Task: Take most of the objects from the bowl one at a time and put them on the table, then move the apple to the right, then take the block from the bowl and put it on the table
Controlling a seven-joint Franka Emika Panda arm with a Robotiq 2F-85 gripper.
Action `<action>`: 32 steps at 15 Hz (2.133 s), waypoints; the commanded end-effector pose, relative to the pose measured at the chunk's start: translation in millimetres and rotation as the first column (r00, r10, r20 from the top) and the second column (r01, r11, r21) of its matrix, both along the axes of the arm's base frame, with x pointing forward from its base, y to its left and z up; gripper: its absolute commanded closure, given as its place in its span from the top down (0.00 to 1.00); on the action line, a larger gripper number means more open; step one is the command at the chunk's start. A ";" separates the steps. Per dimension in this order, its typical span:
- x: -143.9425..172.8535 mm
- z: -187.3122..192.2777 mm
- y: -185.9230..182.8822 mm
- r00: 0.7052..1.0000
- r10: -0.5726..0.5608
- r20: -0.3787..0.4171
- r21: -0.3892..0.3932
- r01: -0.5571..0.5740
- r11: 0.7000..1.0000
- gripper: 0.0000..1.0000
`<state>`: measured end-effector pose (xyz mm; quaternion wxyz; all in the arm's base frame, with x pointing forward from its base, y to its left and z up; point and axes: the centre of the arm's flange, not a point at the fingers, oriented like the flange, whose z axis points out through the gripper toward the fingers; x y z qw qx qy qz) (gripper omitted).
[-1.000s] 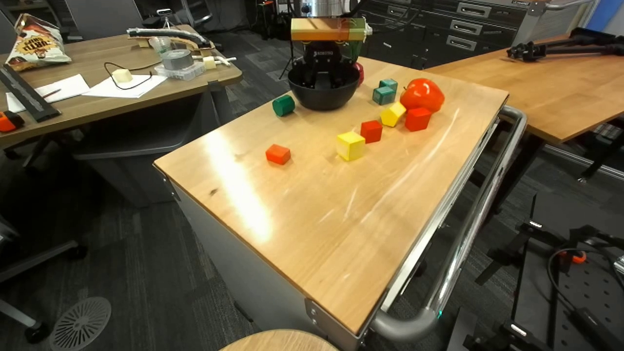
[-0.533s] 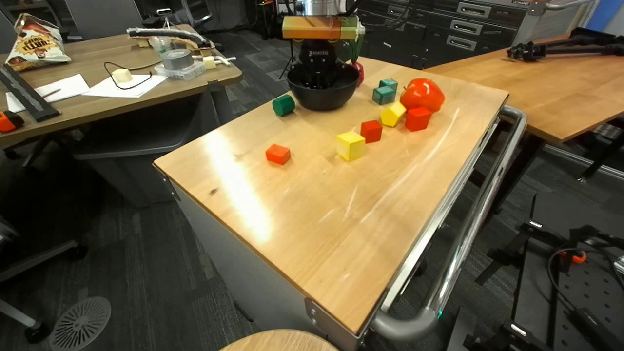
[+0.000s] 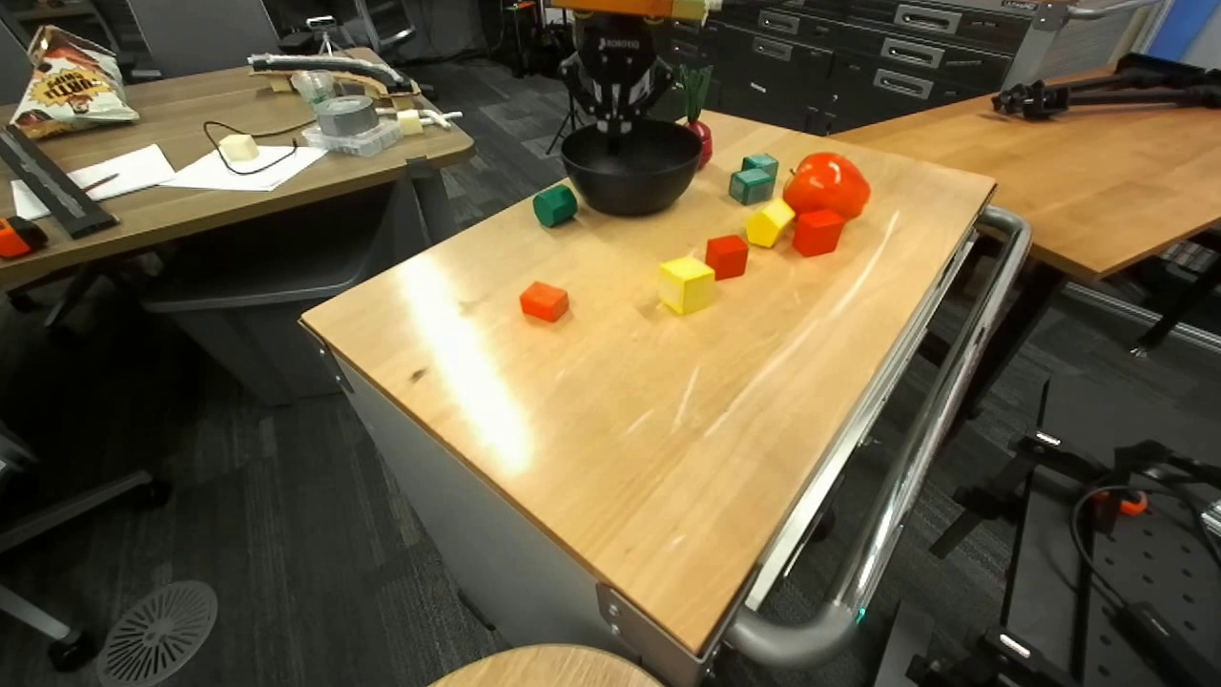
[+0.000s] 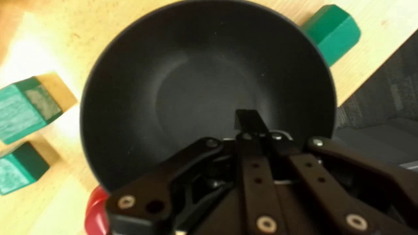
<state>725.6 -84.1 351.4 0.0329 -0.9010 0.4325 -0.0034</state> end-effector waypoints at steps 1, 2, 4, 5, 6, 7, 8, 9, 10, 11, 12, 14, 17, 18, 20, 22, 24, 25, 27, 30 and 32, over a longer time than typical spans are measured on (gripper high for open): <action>-57.2 66.7 1.3 0.995 0.073 0.065 0.040 -0.076 0.996 0.04; -68.4 78.2 4.3 0.993 0.091 0.076 0.064 -0.096 0.993 0.04; -98.7 97.4 20.0 0.979 0.171 0.110 0.146 -0.186 0.972 0.05; -112.6 105.1 28.9 0.969 0.212 0.127 0.167 -0.232 0.958 0.07; -125.9 111.3 37.4 0.954 0.261 0.147 0.175 -0.284 0.943 0.30; -140.1 116.2 45.5 0.936 0.311 0.167 0.172 -0.338 0.925 0.32; -154.2 120.1 54.2 0.914 0.352 0.201 0.162 -0.386 0.908 0.40; -168.4 121.4 63.0 0.895 0.373 0.245 0.168 -0.418 0.893 0.47; -110.1 117.9 49.6 0.932 0.323 0.164 0.158 -0.348 0.924 0.30; -121.4 122.3 55.5 0.920 0.346 0.184 0.162 -0.375 0.913 0.37; -130.3 125.2 58.7 0.914 0.357 0.194 0.161 -0.389 0.907 0.44; -139.0 126.0 60.1 0.909 0.366 0.199 0.158 -0.398 0.904 0.47; -139.9 122.2 59.4 0.908 0.368 0.202 0.154 -0.401 0.903 0.47; -140.1 121.4 59.4 0.907 0.369 0.202 0.154 -0.401 0.903 0.47; -140.3 120.7 59.3 0.907 0.369 0.201 0.154 -0.401 0.903 0.47; -140.3 120.6 59.3 0.907 0.370 0.201 0.154 -0.402 0.903 0.47; -140.4 120.4 59.3 0.907 0.370 0.201 0.154 -0.402 0.903 0.47; -140.4 120.4 59.3 0.907 0.370 0.201 0.154 -0.402 0.903 0.47; -140.4 120.4 59.3 0.907 0.370 0.201 0.154 -0.402 0.903 0.47; -140.4 120.3 59.3 0.907 0.370 0.201 0.154 -0.402 0.903 0.47; -140.4 120.3 59.3 0.907 0.370 0.201 0.154 -0.402 0.903 0.47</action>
